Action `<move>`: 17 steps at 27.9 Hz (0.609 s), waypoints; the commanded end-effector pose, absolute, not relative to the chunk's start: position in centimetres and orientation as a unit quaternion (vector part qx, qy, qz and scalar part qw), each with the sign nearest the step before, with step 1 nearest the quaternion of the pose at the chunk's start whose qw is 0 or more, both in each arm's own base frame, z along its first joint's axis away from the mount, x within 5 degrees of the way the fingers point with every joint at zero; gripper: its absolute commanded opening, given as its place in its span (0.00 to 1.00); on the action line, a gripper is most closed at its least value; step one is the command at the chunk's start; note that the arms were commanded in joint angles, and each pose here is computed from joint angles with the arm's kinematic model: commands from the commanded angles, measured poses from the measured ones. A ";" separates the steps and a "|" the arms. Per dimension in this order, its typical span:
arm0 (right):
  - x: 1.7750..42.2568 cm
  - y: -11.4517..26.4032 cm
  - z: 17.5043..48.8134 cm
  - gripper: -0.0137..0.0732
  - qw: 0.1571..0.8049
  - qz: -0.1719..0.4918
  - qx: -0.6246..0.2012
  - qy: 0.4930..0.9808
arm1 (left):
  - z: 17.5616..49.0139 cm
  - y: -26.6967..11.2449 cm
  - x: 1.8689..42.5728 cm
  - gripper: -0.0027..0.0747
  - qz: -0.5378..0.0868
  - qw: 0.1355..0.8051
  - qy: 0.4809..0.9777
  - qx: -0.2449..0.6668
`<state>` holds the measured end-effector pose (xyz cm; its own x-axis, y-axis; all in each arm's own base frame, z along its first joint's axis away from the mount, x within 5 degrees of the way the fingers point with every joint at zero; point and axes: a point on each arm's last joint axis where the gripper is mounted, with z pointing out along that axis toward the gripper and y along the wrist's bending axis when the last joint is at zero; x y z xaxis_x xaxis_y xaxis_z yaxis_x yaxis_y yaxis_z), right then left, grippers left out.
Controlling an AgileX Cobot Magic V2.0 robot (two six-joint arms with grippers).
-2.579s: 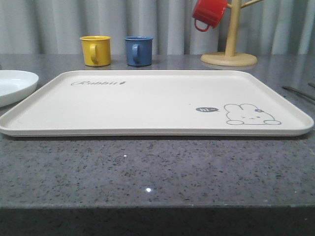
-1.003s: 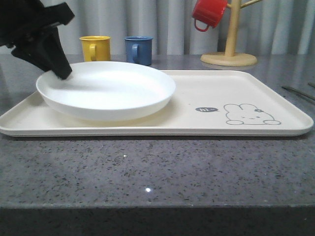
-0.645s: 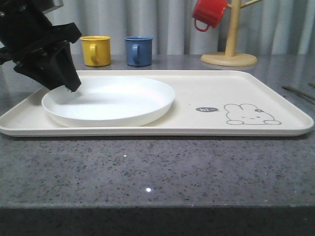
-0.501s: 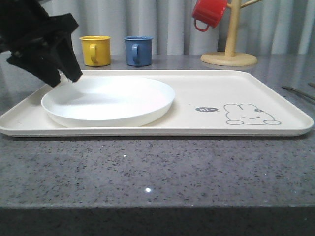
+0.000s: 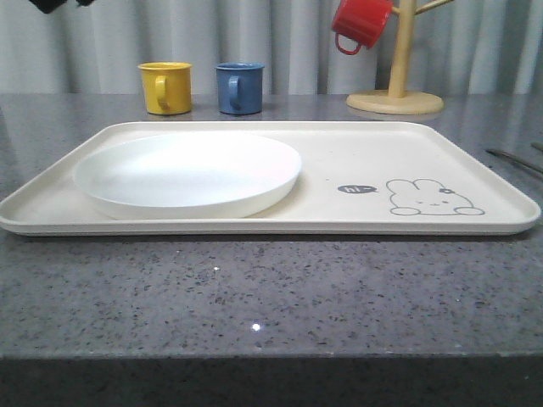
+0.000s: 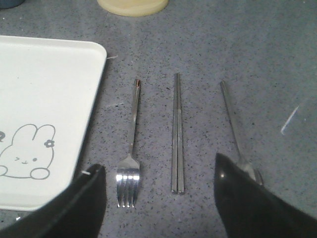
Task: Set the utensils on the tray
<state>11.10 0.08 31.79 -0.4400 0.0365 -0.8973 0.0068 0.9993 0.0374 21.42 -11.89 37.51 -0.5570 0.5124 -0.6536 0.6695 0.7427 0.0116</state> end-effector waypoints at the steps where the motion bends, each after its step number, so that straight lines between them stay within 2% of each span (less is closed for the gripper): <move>1: 11.5 0.0 33.6 0.73 0.575 0.007 0.009 0.818 | 39.1 -10.7 17.9 0.54 -0.085 0.380 0.864 0.320; 4: 11.5 0.0 33.6 0.73 0.579 0.008 0.010 0.815 | 38.6 -9.3 15.4 0.54 -0.069 0.393 0.867 0.297; 11: 11.5 0.0 33.7 0.73 0.570 0.008 0.010 0.821 | 38.0 -6.4 10.7 0.54 -0.081 0.434 0.850 0.288; 17: 13.0 0.0 34.4 0.73 0.474 0.006 0.008 0.881 | 38.6 -5.2 8.9 0.54 -0.089 0.466 0.834 0.281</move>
<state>11.91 0.10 32.71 -0.5427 0.0349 -0.8392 0.0075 0.9993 0.0367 9.17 -5.28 37.27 -0.4764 0.4325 -0.7655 0.5596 0.8207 0.1155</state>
